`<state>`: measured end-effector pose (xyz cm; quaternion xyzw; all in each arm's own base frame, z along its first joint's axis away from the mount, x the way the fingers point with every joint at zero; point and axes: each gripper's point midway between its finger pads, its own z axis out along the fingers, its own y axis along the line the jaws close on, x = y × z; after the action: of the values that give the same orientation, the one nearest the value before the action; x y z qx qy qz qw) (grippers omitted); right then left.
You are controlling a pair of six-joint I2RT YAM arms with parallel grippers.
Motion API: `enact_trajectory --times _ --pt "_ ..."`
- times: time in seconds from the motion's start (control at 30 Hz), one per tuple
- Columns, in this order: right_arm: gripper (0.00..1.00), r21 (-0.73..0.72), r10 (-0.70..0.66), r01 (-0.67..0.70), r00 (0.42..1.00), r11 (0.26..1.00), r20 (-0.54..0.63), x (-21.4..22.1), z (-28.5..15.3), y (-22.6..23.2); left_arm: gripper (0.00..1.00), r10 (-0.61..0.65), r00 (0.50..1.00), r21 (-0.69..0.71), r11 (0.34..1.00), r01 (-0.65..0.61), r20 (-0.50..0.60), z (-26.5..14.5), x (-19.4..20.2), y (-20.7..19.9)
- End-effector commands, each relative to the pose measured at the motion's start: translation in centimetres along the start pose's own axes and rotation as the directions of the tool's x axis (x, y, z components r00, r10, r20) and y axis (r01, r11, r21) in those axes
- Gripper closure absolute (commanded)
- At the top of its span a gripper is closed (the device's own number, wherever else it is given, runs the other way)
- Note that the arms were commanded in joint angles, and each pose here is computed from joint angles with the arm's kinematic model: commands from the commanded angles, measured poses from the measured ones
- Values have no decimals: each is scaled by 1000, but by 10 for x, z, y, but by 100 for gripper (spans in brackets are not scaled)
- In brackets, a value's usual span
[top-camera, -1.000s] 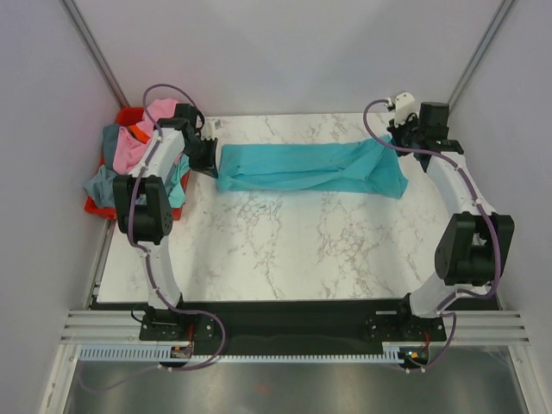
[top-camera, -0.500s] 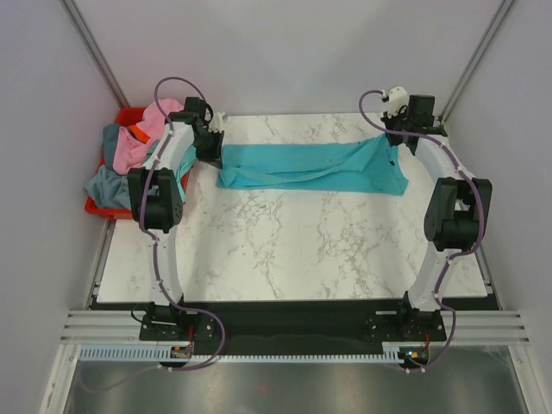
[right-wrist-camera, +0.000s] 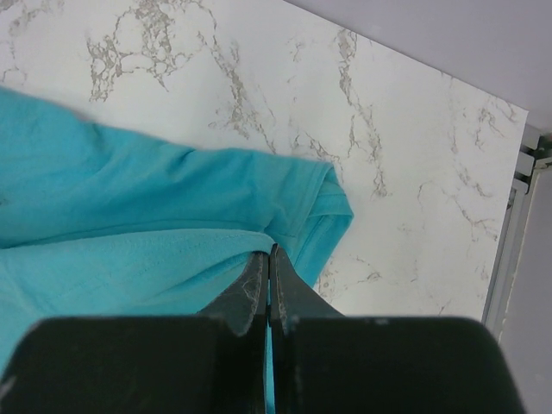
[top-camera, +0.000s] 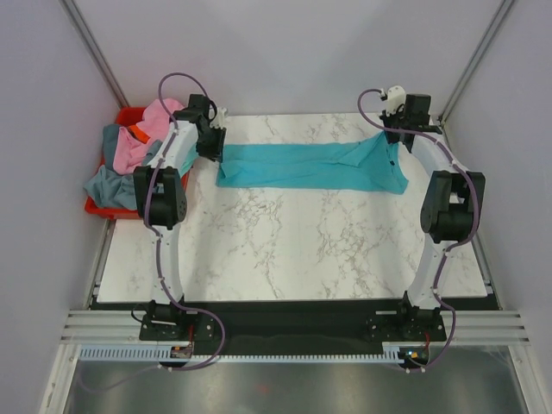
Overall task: Fold and stack the t-shirts
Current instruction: Fold the tshirt
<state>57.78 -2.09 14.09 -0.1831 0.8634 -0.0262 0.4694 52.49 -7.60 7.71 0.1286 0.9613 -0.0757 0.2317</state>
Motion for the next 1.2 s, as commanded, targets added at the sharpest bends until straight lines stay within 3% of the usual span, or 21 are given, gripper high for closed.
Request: enact_trajectory --times 0.0,0.03,0.07,0.1,0.13,0.23,0.4,0.57,0.67,0.83,1.03,1.17 --pt "100 76 12 -17 998 997 63 -24 5 -17 56 32 998 -99 995 -26 62 -4 -23 10" --pt "96 87 8 -14 998 996 66 -28 6 -16 41 37 997 -105 994 -30 71 -6 -26 7" --pt "86 106 9 -17 997 994 73 -33 2 -19 37 48 994 -111 993 -37 95 -19 -32 3" --pt "67 124 19 -29 997 992 81 -37 -2 -22 34 50 993 -107 994 -39 106 -26 -34 -1" --pt "61 138 23 -35 996 990 91 -42 -7 -25 28 51 991 -102 994 -38 126 -35 -39 -7" --pt "47 167 47 -72 988 983 148 -65 -39 -30 25 43 988 -74 997 -32 149 -60 -36 -21" --pt "41 133 116 -139 979 981 166 -65 -66 -17 23 6 998 0 1000 -6 66 -54 1 -34" --pt "40 -45 215 -212 972 976 94 -33 -65 28 31 -13 999 149 989 8 31 -43 7 -61" --pt "40 -147 264 -256 964 955 37 -15 -59 54 32 7 1000 126 992 -10 23 -37 6 -65" --pt "40 -185 274 -275 961 944 -32 8 -49 76 36 20 999 214 976 -27 32 -46 5 -88" --pt "40 -202 301 -318 947 926 -111 39 -31 89 39 33 996 338 941 -1 -89 -25 42 -121" --pt "42 -223 312 -336 940 915 -136 45 -18 95 41 37 991 339 941 9 -129 -4 50 -119"
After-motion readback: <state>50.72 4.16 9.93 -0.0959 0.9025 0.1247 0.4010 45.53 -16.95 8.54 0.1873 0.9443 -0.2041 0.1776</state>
